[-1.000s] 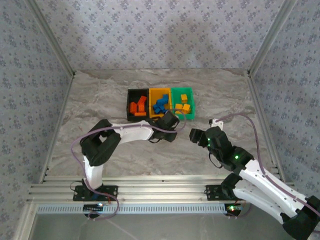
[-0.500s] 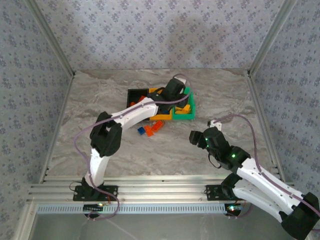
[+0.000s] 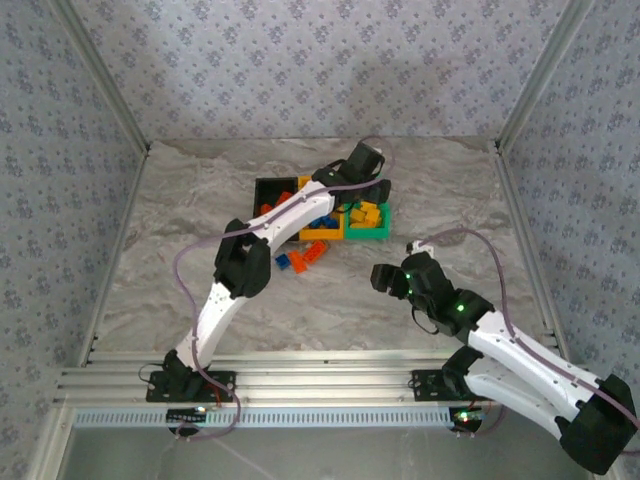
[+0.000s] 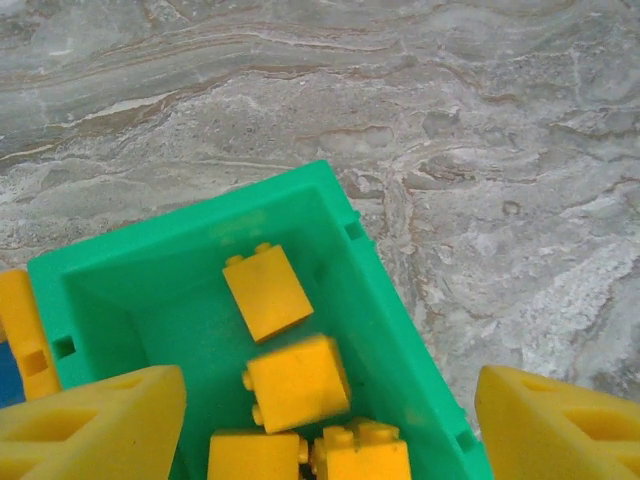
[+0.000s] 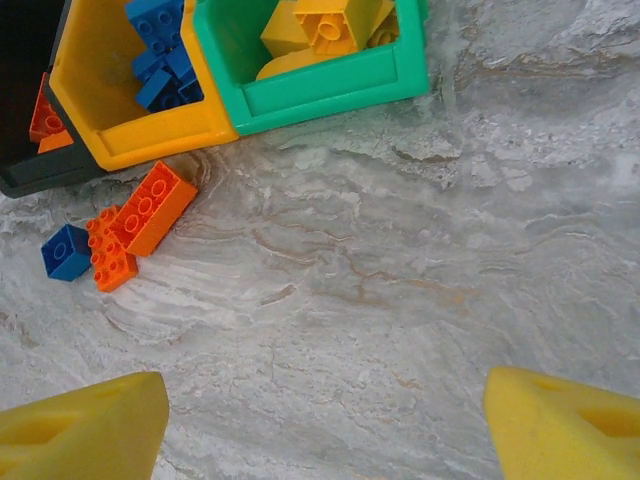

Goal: Sort the legos into containers by color

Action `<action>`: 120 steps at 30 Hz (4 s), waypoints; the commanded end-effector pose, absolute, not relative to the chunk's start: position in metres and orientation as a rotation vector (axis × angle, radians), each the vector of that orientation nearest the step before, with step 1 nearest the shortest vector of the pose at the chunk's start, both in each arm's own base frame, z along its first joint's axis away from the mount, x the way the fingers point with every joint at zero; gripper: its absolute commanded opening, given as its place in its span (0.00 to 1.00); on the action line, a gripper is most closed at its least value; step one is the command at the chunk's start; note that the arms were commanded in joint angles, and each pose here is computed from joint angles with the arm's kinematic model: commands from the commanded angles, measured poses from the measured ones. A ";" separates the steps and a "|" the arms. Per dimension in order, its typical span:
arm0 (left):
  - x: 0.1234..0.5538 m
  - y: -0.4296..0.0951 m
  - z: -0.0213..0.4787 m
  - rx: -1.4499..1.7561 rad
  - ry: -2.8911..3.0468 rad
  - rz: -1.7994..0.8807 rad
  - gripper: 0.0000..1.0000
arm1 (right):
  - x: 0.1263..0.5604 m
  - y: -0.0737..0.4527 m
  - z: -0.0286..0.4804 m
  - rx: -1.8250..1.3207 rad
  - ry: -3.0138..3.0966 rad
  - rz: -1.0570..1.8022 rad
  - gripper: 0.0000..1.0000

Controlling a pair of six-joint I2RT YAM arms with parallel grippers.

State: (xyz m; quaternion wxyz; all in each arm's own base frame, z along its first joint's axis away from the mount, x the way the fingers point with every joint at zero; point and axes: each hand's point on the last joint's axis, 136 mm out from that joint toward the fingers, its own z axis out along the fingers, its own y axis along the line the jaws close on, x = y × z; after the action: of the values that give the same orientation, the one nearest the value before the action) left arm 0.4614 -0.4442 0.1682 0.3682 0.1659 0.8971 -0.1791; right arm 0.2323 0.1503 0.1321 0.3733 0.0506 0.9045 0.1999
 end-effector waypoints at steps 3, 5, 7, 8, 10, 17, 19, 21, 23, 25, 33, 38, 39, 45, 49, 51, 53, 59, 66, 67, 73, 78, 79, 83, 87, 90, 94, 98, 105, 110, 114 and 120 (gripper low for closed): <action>0.418 -0.430 0.274 0.397 2.121 -0.678 0.84 | 0.235 0.169 0.136 0.078 2.312 0.584 0.84; 0.397 -0.414 0.278 0.377 2.104 -0.722 0.86 | 0.237 0.176 0.135 0.061 2.315 0.596 0.84; 0.374 -0.391 0.281 0.346 2.091 -0.755 0.88 | 0.239 0.185 0.135 0.034 2.317 0.612 0.84; 0.365 -0.380 0.279 0.330 2.087 -0.763 0.89 | 0.240 0.191 0.135 0.018 2.319 0.622 0.84; 0.342 -0.350 0.269 0.281 2.096 -0.754 0.95 | 0.242 0.205 0.133 -0.032 2.332 0.626 0.84; 0.274 -0.227 0.195 0.042 2.194 -0.564 0.99 | 0.251 0.267 0.121 -0.221 2.393 0.602 0.82; 0.256 -0.194 0.178 -0.027 2.219 -0.491 0.99 | 0.256 0.289 0.116 -0.313 2.408 0.574 0.82; 0.241 -0.164 0.166 -0.101 2.232 -0.429 0.99 | 0.262 0.308 0.110 -0.358 2.428 0.556 0.80; 0.228 -0.138 0.152 -0.172 2.249 -0.391 0.99 | 0.269 0.327 0.106 -0.400 2.436 0.556 0.78; 0.216 -0.117 0.141 -0.240 2.261 -0.381 1.00 | 0.277 0.348 0.102 -0.449 2.437 0.569 0.76; 0.195 -0.085 0.137 -0.345 2.216 -0.414 1.00 | 0.310 0.401 0.090 -0.582 2.457 0.511 0.66; 0.194 -0.085 0.137 -0.336 2.218 -0.416 0.99 | 0.321 0.416 0.076 -0.625 2.476 0.467 0.61; 0.194 -0.085 0.137 -0.335 2.220 -0.416 0.99 | 0.323 0.418 0.073 -0.629 2.484 0.458 0.60; 0.193 -0.084 0.142 -0.335 2.209 -0.421 1.00 | 0.322 0.430 0.057 -0.672 2.501 0.453 0.60; 0.192 -0.081 0.145 -0.338 2.193 -0.419 0.99 | 0.316 0.437 0.050 -0.703 2.518 0.458 0.57; 0.191 -0.078 0.146 -0.342 2.187 -0.416 0.99 | 0.307 0.441 0.047 -0.721 2.530 0.479 0.56; 0.191 -0.077 0.150 -0.346 2.172 -0.423 0.99 | 0.295 0.447 0.047 -0.751 2.530 0.510 0.55; 0.192 -0.076 0.156 -0.354 2.146 -0.433 0.99 | 0.291 0.436 0.041 -0.718 2.535 0.319 0.65; 0.190 -0.074 0.157 -0.349 2.158 -0.426 0.99 | 0.290 0.434 0.020 -0.721 2.565 0.282 0.66; 0.190 -0.075 0.158 -0.350 2.157 -0.429 1.00 | 0.290 0.435 0.018 -0.723 2.565 0.283 0.64; 0.191 -0.077 0.164 -0.351 2.144 -0.455 0.99 | 0.293 0.440 0.019 -0.734 2.547 0.291 0.49; 0.191 -0.080 0.166 -0.340 2.153 -0.460 0.99 | 0.295 0.444 0.046 -0.722 2.475 0.360 0.37; 0.194 -0.084 0.171 -0.335 2.135 -0.482 0.99 | 0.297 0.443 0.056 -0.706 2.451 0.375 0.37; 0.198 -0.094 0.174 -0.298 2.141 -0.504 1.00 | 0.302 0.428 0.099 -0.640 2.371 0.423 0.36; 0.204 -0.104 0.173 -0.272 2.163 -0.507 1.00 | 0.325 0.395 0.138 -0.533 2.324 0.419 0.35; 0.209 -0.114 0.171 -0.248 2.182 -0.523 1.00 | 0.350 0.370 0.143 -0.453 2.351 0.379 0.34; 0.216 -0.132 0.166 -0.177 2.220 -0.538 0.99 | 0.383 0.350 0.136 -0.367 2.389 0.336 0.34; 0.225 -0.150 0.157 -0.091 2.274 -0.526 1.00 | 0.408 0.337 0.126 -0.287 2.440 0.298 0.36; 0.242 -0.175 0.139 -0.004 2.342 -0.510 1.00 | 0.444 0.338 0.153 -0.229 2.363 0.391 0.67; 0.248 -0.171 0.142 -0.054 2.349 -0.485 1.00 | 0.424 0.339 0.186 -0.255 2.308 0.452 0.72; 0.246 -0.152 0.162 -0.097 2.306 -0.426 0.99 | 0.380 0.337 0.180 -0.301 2.325 0.483 0.73; 0.235 -0.125 0.200 -0.140 2.209 -0.393 1.00 | 0.314 0.356 0.130 -0.446 2.415 0.532 0.73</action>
State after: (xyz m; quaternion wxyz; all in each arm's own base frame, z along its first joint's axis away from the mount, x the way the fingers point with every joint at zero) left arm 0.2383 -0.1446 0.1802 0.4086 -0.0432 0.8937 -0.1805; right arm 0.3362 0.3436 0.1571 0.3426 -0.1483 0.9074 0.1931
